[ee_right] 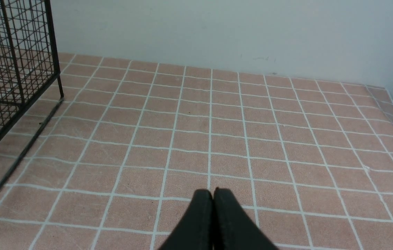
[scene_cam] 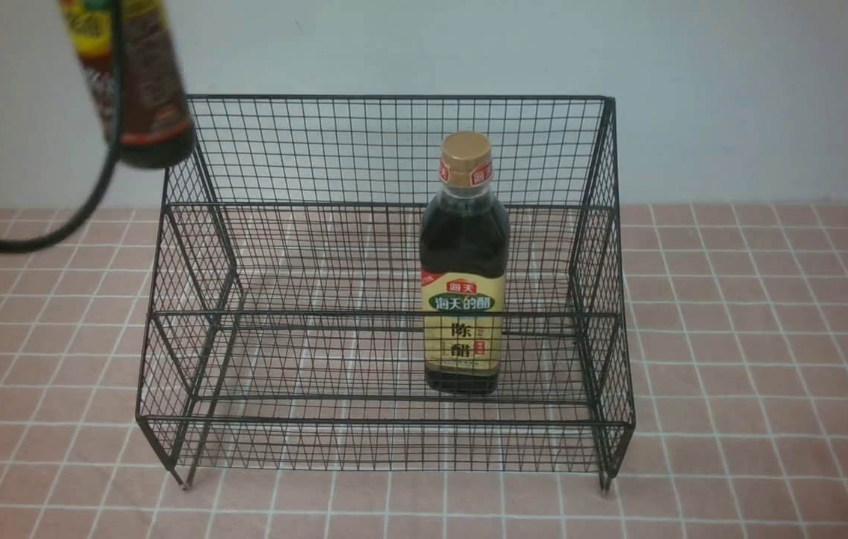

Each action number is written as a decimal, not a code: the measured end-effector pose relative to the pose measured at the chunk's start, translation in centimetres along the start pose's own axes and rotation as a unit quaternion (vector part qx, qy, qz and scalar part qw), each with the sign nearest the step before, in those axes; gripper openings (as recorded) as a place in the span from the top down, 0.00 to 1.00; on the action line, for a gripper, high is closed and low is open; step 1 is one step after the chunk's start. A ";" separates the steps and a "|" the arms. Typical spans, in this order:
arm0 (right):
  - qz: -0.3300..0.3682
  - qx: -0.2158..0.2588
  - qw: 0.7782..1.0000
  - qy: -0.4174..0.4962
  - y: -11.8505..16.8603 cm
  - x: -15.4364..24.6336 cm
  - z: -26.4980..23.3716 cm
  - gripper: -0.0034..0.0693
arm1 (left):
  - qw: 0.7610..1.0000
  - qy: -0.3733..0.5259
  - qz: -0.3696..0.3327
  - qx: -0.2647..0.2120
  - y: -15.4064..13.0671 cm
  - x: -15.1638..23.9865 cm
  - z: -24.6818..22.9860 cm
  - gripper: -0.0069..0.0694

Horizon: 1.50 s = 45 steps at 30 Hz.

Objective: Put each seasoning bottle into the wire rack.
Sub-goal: Use the left arm to put the condiment bottle back on the shelf

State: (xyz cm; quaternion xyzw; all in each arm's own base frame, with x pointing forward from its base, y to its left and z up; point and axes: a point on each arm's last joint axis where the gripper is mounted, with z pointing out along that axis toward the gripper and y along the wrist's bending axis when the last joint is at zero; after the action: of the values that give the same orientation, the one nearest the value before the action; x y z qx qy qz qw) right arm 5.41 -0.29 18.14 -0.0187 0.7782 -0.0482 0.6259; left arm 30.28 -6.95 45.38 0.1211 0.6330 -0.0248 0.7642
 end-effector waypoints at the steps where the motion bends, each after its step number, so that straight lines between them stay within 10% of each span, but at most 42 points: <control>1: 0.000 0.000 1.000 0.000 0.0 0.0 0.0 0.97 | 1.000 -0.003 0.006 0.008 -0.5 -0.2 0.0 0.56; 45: 0.000 0.000 1.000 0.000 0.0 0.0 0.0 0.97 | 0.959 0.262 -0.066 0.091 -6.7 13.6 5.8 0.56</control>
State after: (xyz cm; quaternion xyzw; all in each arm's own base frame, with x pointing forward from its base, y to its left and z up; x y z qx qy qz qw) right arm 5.41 -0.29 18.14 -0.0187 0.7782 -0.0482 0.6259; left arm 37.24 -13.08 32.11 0.1503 0.8127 -0.0994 0.5541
